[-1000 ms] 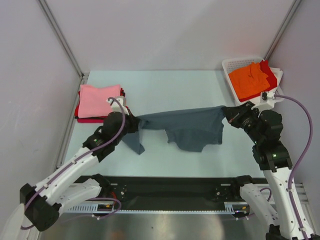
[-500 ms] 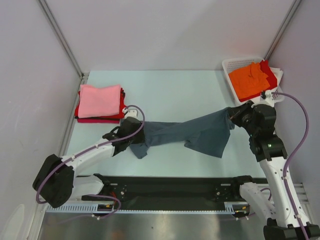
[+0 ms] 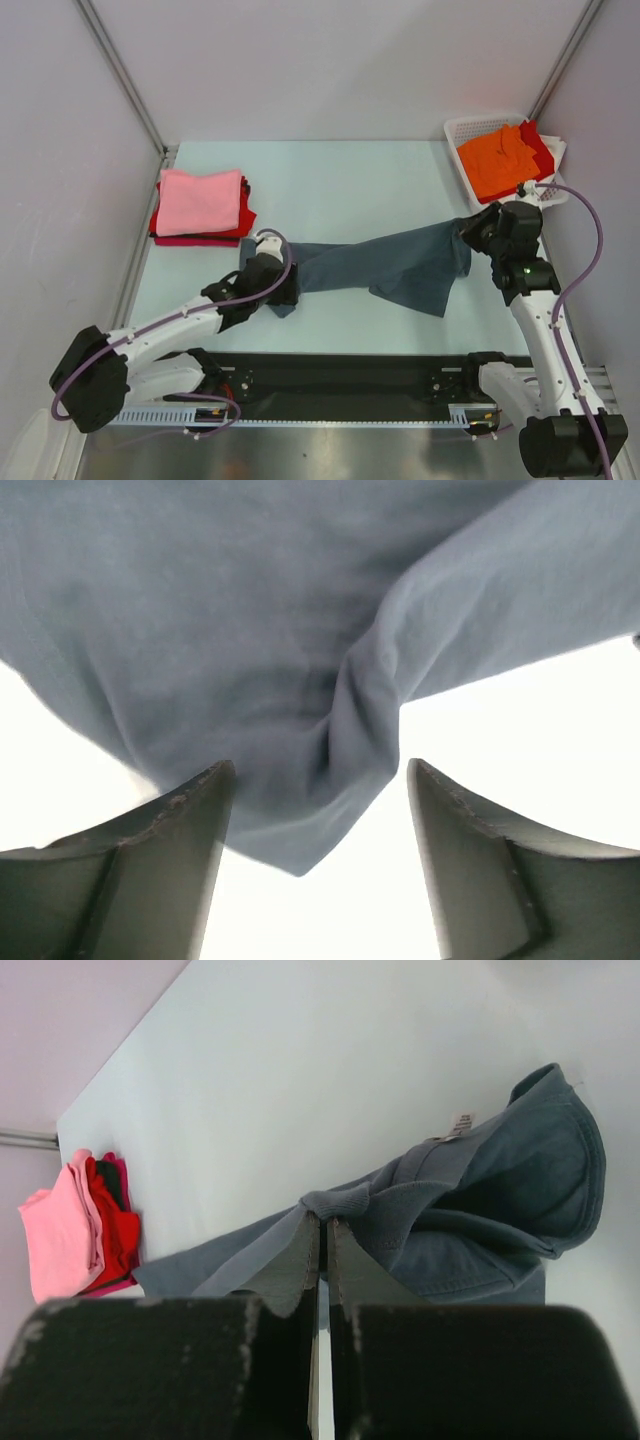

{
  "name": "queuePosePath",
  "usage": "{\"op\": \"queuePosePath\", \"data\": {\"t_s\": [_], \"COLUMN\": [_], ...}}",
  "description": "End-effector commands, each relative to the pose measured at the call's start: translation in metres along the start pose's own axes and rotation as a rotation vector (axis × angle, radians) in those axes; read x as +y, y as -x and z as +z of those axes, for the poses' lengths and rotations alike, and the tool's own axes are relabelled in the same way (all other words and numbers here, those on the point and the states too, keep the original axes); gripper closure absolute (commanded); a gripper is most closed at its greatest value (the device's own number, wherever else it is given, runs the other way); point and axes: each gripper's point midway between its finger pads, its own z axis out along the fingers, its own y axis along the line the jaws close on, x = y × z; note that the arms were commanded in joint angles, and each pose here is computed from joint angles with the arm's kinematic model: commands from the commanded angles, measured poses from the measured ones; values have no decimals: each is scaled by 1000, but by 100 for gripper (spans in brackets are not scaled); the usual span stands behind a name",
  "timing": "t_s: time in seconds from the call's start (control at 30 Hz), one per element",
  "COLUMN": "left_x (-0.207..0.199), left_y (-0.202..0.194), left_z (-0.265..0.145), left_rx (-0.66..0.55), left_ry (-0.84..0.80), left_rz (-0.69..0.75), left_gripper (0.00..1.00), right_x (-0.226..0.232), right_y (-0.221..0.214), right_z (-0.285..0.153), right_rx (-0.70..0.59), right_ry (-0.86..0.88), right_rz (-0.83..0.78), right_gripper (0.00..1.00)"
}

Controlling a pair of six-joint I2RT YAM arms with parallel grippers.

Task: Fold and stack the t-shirts
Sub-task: Flatten the tshirt out

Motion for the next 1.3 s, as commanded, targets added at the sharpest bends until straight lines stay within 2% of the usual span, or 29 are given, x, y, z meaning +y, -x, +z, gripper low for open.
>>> {"op": "queuePosePath", "data": {"t_s": [0.0,0.1,0.17,0.23,0.27,0.37,0.4,0.43,0.63,0.8,0.93,1.07,1.2,1.23,1.27], "left_x": [3,12,16,19,20,21,19,21,25,-6,-6,-5,-2,1,1], "left_y": [-9,-14,-22,-21,-23,-22,-17,-12,55,80,95,122,145,146,149], "left_z": [-6,0,6,12,15,20,19,18,-30,-69,-93,-95,-67,-48,-41], "left_rx": [-12,-13,41,63,77,108,96,75,-109,-179,-232,-236,-226,-199,-193], "left_ry": [-6,32,70,104,113,154,150,162,204,24,-31,-124,-175,-147,-137], "left_rz": [13,26,32,13,18,21,18,19,11,-61,-102,-158,-230,-245,-255], "left_gripper": [1,0,3,14,30,64,89,100,100,100,100,100,98,95,83], "right_x": [7,6,6,6,7,1,-2,-2,3,10,16,19,12,10,13], "right_y": [10,6,2,1,-1,8,11,14,28,18,20,24,30,34,47], "right_z": [2,2,4,4,3,-1,-4,-7,-35,-65,-73,-48,16,26,34], "right_rx": [-38,-25,-15,-6,3,-31,-41,-48,-95,-105,-117,-78,-19,-18,-40], "right_ry": [48,54,62,64,69,54,44,43,75,135,163,150,62,37,17], "right_rz": [-1,4,3,3,2,7,8,10,8,27,47,84,137,145,142], "right_gripper": [100,100,100,100,100,100,100,100,100,100,100,100,100,94,65]}}
